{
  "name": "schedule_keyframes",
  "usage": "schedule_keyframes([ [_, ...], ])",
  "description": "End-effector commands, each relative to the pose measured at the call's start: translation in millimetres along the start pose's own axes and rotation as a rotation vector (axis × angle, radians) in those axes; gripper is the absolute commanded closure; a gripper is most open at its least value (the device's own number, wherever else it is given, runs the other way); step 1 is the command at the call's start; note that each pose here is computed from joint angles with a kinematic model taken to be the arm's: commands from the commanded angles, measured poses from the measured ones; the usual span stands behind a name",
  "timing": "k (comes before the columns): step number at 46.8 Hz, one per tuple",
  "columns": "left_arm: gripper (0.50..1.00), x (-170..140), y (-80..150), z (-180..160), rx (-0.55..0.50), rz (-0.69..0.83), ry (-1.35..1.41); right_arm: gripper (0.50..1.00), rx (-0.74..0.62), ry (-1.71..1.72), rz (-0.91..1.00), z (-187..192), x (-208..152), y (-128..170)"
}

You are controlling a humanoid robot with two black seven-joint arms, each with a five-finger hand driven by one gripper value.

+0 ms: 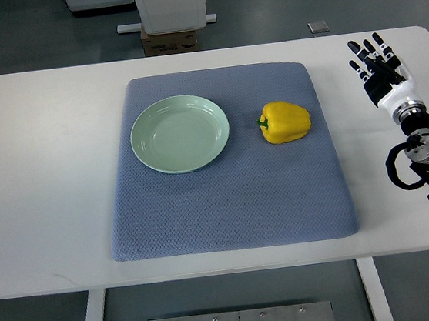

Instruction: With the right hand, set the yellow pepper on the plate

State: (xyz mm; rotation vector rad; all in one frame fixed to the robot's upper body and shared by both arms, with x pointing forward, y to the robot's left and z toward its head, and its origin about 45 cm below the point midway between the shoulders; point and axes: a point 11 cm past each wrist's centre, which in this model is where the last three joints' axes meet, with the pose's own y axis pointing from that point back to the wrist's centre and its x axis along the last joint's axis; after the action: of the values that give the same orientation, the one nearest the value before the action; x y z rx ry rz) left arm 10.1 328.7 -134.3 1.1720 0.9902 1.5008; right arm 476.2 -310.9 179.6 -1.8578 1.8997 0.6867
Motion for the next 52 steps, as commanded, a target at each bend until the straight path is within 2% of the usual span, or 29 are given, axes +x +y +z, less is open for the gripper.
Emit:
schedule_keyframes([
  [1,0.500,0.4,0.0,0.0,0.000,0.002,0.001,0.500,0.001,0.000,0.001,-0.5,0.6,0.0],
  [52,0.500,0.5,-0.2,0.9,-0.001,0.003,0.001,0.500,0.000,0.000,0.003,0.0,1.2,0.4],
])
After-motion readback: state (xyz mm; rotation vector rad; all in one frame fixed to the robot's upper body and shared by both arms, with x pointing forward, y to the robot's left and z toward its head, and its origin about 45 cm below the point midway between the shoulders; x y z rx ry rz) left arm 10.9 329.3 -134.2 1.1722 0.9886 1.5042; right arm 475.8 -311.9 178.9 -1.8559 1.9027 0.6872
